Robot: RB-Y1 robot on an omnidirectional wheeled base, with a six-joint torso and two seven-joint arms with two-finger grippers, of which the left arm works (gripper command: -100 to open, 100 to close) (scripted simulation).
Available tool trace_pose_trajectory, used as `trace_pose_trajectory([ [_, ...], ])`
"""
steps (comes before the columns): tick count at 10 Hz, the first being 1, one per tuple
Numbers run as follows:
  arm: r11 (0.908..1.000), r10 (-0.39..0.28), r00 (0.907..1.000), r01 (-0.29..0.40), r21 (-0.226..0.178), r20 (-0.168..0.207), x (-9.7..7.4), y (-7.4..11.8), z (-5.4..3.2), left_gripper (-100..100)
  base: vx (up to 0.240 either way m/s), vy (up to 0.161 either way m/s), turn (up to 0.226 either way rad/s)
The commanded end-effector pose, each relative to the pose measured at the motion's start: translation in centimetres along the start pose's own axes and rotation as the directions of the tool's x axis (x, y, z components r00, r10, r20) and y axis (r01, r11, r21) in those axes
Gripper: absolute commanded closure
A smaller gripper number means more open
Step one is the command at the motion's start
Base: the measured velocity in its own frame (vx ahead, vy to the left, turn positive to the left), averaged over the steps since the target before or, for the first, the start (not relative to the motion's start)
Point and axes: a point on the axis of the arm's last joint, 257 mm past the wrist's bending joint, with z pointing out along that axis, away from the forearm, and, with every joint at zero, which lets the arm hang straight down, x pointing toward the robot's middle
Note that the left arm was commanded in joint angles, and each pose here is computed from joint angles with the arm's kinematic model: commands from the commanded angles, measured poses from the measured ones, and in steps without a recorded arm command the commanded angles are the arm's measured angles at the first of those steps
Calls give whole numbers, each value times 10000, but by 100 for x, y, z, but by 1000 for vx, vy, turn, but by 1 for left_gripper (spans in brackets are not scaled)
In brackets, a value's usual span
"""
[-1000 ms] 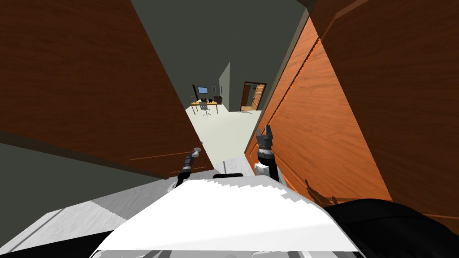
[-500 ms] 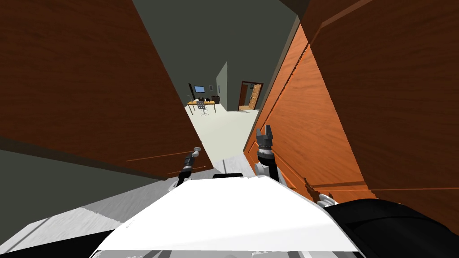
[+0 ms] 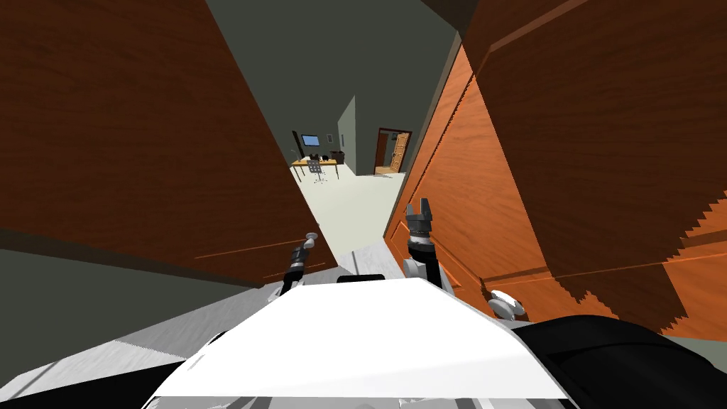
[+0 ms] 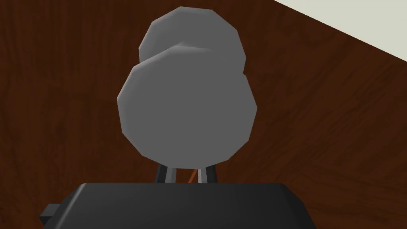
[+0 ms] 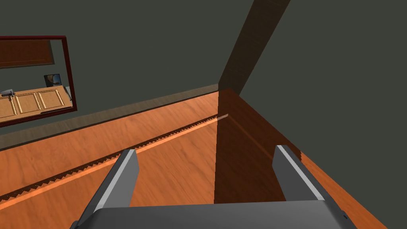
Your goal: Pull the door open
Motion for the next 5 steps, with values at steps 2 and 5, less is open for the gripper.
trace_pose_trajectory([
  [2,9961,-859,9960,864,189,-258,205,-34,81,100,-44,15,-26],
  [5,9856,-1689,9855,1690,-22,180,35,30,6,-100,-81,24,-68],
])
